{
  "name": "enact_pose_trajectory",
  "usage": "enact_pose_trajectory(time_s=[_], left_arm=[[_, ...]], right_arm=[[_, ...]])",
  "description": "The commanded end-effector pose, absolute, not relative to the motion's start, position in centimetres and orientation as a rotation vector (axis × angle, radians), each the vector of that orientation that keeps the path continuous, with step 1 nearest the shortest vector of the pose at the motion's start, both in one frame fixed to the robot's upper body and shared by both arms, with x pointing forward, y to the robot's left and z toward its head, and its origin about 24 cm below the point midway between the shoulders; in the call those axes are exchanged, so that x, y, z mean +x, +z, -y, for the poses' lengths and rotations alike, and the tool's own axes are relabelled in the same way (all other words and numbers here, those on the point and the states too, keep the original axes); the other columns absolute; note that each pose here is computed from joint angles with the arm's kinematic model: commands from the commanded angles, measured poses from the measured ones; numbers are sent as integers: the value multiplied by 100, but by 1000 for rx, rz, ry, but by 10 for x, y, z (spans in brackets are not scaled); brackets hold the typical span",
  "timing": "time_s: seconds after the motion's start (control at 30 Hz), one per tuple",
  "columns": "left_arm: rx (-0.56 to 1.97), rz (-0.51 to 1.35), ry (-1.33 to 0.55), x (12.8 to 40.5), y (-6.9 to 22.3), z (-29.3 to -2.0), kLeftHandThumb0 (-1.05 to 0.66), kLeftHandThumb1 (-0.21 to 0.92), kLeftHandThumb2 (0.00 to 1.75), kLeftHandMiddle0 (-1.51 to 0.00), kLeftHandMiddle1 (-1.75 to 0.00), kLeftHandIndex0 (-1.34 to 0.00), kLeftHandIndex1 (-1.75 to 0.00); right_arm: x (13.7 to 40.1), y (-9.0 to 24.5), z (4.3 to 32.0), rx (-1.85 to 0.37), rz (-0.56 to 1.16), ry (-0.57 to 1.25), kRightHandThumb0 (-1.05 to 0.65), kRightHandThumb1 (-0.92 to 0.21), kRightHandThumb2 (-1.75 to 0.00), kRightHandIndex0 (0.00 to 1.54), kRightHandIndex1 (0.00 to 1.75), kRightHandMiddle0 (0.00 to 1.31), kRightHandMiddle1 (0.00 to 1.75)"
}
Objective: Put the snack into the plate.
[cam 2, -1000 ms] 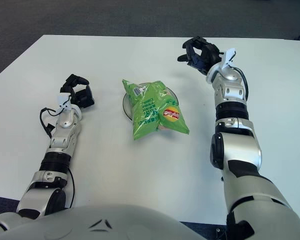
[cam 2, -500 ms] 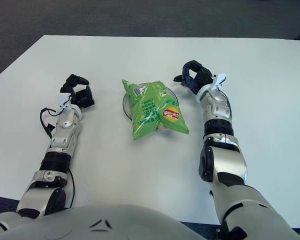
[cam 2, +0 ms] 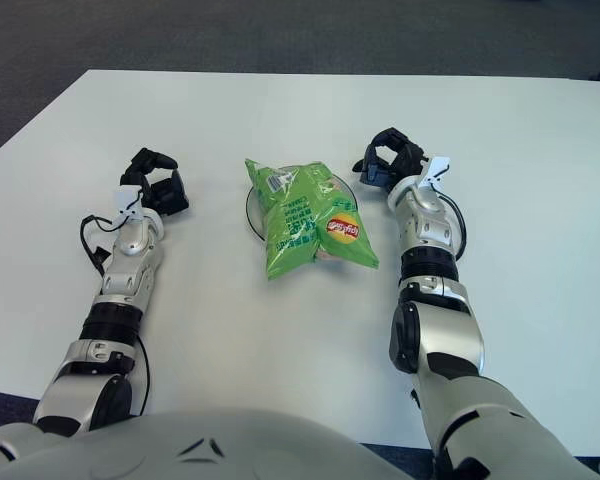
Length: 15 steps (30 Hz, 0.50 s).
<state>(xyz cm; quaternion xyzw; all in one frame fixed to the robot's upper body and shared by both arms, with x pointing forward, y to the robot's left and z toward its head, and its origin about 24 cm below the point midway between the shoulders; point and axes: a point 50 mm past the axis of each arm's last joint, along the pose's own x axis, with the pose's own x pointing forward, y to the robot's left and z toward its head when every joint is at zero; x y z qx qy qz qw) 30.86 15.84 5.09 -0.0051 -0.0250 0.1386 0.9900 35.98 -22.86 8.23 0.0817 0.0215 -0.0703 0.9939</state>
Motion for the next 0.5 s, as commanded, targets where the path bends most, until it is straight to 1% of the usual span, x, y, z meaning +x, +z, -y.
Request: enact_pose_trajectory(time_s=[0.0, 0.2, 0.37, 0.47], left_arm=[[-13, -174, 305, 274, -9, -160, -48, 32, 131, -130, -175, -61, -175], [-2, -170, 297, 274, -9, -161, -47, 34, 128, -131, -175, -59, -175], [-3, -167, 295, 274, -8, -163, -47, 35, 128, -131, -175, -58, -175], [-4, -160, 293, 274, -8, -163, -47, 35, 128, -131, -175, -58, -175]], right_arm=[[350, 66, 226, 133, -103, -172, -1, 13, -173, 101, 150, 74, 175], [345, 64, 224, 99, -103, -184, -1, 10, -174, 94, 162, 72, 175], [339, 60, 224, 63, -92, -184, -1, 10, -175, 94, 163, 71, 175], [333, 55, 225, 3, -88, -199, -1, 10, -175, 94, 163, 71, 175]])
